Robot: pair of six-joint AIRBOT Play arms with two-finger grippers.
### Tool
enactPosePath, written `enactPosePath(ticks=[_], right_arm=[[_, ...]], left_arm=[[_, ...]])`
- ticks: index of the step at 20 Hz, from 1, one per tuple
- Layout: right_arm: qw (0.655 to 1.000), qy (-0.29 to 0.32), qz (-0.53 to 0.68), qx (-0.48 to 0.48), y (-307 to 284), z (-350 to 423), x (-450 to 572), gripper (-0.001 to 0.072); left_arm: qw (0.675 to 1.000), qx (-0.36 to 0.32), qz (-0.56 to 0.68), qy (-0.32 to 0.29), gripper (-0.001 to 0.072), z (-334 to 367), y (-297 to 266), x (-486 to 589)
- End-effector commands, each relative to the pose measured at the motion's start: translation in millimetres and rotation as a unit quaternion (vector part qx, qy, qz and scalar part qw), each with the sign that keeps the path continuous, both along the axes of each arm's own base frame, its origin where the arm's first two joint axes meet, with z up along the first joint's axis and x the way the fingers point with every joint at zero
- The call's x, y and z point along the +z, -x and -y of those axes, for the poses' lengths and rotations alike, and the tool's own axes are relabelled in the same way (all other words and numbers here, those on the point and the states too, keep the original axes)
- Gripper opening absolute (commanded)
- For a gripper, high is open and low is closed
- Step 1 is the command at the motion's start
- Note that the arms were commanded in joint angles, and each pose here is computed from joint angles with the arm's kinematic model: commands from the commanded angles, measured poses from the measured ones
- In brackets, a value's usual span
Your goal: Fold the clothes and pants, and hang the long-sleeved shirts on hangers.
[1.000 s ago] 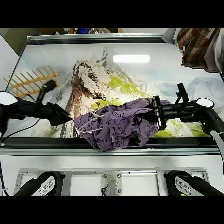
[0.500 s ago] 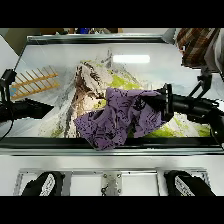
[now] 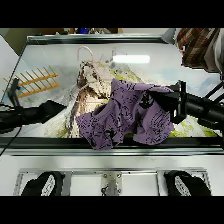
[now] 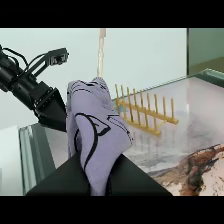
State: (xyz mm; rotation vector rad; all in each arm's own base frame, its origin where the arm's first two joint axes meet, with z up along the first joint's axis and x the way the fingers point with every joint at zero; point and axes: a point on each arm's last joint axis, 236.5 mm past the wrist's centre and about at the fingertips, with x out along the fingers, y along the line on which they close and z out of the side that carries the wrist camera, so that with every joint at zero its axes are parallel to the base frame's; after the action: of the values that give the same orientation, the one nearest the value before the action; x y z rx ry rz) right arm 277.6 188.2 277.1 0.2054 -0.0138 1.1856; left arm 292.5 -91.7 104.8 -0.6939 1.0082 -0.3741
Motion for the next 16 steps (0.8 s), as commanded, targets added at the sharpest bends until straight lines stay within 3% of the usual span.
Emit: enactPosePath(ticks=[1, 5, 12, 16], right_arm=[[1.000, 0.016, -0.006, -0.002, 1, -1, -6, 0.0024], [0.998, 0.053, -0.030, 0.001, 2, -2, -26, 0.0024], [0.998, 0.050, -0.026, 0.000, 4, -2, -23, 0.0024], [0.999, 0.051, -0.017, 0.000, 8, -3, -19, 0.0024]], left_arm=[[0.998, 0.010, -0.037, 0.058, 0.0635, 50, 3, -19], [0.997, -0.010, -0.002, 0.071, 0.0635, 98, 1, -10], [0.993, -0.072, -0.061, 0.067, 0.0633, 145, 26, -39], [0.992, -0.072, -0.077, 0.069, 0.0633, 154, 25, -49]])
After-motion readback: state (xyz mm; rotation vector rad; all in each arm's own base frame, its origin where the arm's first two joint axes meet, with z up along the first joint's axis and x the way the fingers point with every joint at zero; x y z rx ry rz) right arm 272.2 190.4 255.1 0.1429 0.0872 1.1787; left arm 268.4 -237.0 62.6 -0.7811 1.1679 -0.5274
